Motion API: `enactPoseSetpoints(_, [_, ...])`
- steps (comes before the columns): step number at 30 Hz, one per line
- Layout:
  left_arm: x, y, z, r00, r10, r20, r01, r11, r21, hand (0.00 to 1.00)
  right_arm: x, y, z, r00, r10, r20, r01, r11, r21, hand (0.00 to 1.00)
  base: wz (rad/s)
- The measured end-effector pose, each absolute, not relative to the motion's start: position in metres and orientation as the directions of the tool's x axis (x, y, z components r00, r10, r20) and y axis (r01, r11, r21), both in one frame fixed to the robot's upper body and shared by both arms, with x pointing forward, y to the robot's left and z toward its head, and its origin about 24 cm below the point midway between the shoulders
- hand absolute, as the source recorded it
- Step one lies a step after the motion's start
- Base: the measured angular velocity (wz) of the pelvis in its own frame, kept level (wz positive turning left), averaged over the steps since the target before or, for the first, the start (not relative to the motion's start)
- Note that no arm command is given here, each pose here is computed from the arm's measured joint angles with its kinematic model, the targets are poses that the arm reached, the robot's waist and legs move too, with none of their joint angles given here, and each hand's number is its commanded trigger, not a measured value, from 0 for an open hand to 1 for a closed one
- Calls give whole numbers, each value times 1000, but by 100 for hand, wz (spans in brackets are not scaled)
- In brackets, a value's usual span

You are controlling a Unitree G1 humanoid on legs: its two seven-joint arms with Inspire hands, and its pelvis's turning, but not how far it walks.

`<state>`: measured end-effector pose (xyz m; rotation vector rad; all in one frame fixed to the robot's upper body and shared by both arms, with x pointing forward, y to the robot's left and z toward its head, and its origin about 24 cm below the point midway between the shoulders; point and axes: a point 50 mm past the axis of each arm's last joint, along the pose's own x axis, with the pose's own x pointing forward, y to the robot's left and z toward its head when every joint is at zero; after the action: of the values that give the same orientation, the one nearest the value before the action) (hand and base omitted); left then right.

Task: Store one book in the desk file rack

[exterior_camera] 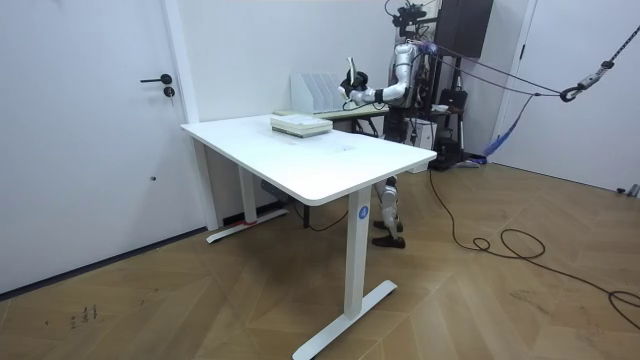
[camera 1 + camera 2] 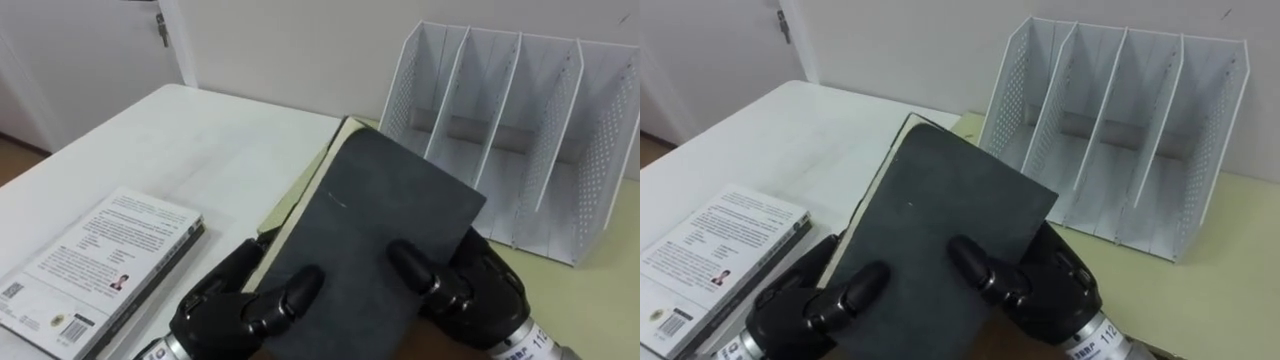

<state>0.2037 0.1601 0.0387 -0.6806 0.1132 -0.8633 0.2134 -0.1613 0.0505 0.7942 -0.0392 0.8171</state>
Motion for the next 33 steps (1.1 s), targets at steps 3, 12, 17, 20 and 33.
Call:
enactPoseSetpoints(3, [203, 162, 39, 644, -747, 166, 674, 451, -585, 100, 213, -160, 49, 695, 651, 306, -662, 413, 625, 100, 0])
enactPoseSetpoints(12, [200, 158, 34, 603, -780, 166, 688, 403, -604, 100, 210, -156, 48, 677, 666, 314, -666, 372, 646, 100, -2])
enactPoseSetpoints(17, [199, 160, 30, 594, -789, 157, 681, 389, -620, 100, 210, -155, 46, 671, 680, 295, -661, 369, 653, 100, -2])
enactPoseSetpoints(20, [198, 161, 26, 593, -791, 151, 675, 386, -628, 57, 209, -157, 45, 669, 690, 278, -661, 380, 647, 100, -1])
enactPoseSetpoints(33, [191, 182, -13, 675, -737, -46, 529, 527, -665, 0, 218, -193, 53, 789, 584, 190, -571, 581, 580, 100, 2])
